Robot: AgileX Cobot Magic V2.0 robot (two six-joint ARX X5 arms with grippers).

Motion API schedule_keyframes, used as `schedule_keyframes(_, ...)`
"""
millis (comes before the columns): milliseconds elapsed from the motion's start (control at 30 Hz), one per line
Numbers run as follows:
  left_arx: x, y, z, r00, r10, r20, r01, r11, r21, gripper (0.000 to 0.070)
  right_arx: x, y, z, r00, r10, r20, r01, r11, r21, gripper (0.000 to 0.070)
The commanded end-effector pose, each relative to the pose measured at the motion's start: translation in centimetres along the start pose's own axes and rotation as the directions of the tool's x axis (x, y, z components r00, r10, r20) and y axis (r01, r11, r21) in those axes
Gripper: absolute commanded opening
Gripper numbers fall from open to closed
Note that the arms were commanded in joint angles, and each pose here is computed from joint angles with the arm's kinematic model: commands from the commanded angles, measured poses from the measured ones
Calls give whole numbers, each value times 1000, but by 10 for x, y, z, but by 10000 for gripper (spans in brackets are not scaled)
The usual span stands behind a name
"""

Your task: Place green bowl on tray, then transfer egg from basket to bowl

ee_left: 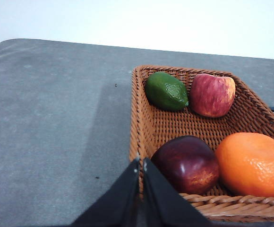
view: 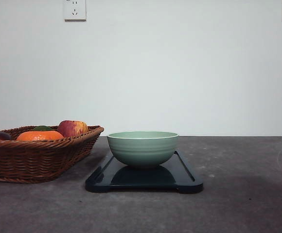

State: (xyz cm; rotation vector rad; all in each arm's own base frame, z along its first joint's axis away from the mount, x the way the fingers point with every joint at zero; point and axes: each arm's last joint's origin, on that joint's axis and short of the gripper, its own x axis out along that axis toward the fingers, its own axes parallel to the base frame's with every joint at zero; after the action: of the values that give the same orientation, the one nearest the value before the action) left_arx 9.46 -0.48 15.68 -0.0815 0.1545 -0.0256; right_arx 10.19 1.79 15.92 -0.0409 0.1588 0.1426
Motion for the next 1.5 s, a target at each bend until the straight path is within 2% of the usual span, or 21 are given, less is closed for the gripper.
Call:
schedule_keyframes(0,2,1,-7,1000,2,-24,-2,1000,17,0,-2,-2,-1,999,-22,44,22,1000,3,19)
schedule_keyframes(267,2,1,-7,1000,2,-24,-2,1000,17,0,-6,-8,-4,994,-89,59,88,996,26,19)
schedule_keyframes(1467,2,1,-7,1000,2,-23,-2,1000,17,0,-6,-8,-3,994,-89,67,87,996,31,19)
